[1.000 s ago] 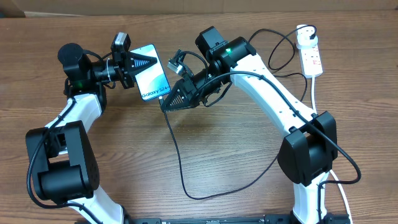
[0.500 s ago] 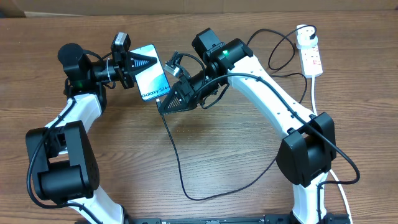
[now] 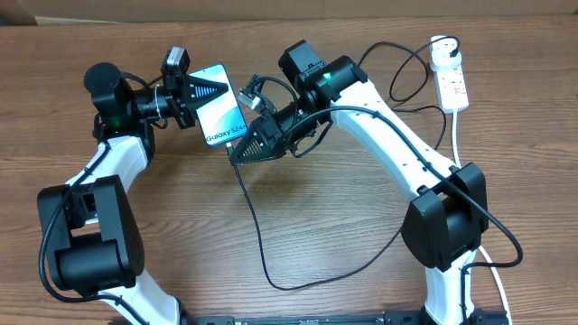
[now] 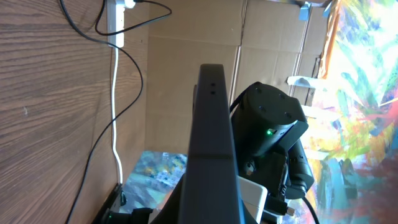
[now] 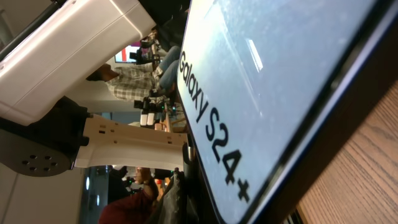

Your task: Plug charger to phone and switch on socket

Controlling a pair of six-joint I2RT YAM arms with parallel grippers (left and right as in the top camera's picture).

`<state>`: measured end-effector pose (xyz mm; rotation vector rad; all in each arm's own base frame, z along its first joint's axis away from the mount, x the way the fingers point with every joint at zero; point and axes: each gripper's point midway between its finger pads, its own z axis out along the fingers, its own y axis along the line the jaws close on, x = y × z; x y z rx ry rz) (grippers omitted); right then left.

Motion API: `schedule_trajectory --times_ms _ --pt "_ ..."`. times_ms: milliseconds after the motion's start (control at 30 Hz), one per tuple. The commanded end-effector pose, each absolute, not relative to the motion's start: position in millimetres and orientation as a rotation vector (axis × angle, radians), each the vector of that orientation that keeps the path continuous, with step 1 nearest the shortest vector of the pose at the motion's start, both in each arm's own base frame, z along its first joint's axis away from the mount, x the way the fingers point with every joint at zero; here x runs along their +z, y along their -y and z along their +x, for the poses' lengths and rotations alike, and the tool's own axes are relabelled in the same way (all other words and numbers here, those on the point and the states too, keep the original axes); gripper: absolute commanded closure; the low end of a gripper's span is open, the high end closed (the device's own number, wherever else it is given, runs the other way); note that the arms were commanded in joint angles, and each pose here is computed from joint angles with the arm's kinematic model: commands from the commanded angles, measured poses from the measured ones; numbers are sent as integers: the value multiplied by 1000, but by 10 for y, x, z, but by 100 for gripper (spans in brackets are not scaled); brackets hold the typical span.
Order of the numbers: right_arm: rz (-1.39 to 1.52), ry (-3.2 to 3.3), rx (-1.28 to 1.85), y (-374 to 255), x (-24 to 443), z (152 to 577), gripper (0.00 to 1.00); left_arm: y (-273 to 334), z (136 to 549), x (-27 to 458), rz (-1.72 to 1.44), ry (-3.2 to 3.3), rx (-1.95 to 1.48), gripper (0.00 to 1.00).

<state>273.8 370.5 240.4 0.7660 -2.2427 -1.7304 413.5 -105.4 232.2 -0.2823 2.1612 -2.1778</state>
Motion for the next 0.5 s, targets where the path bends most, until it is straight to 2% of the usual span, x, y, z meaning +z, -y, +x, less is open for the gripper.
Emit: schedule_trajectory --times_ms 0,467 --pt "769 2232 -1740 -3711 2426 2724 96 1063 4124 2425 -196 -2153 -2157 96" --pt "754 2266 -1699 -3687 2370 2737 96 1063 4124 2425 -194 -2153 -2156 96"
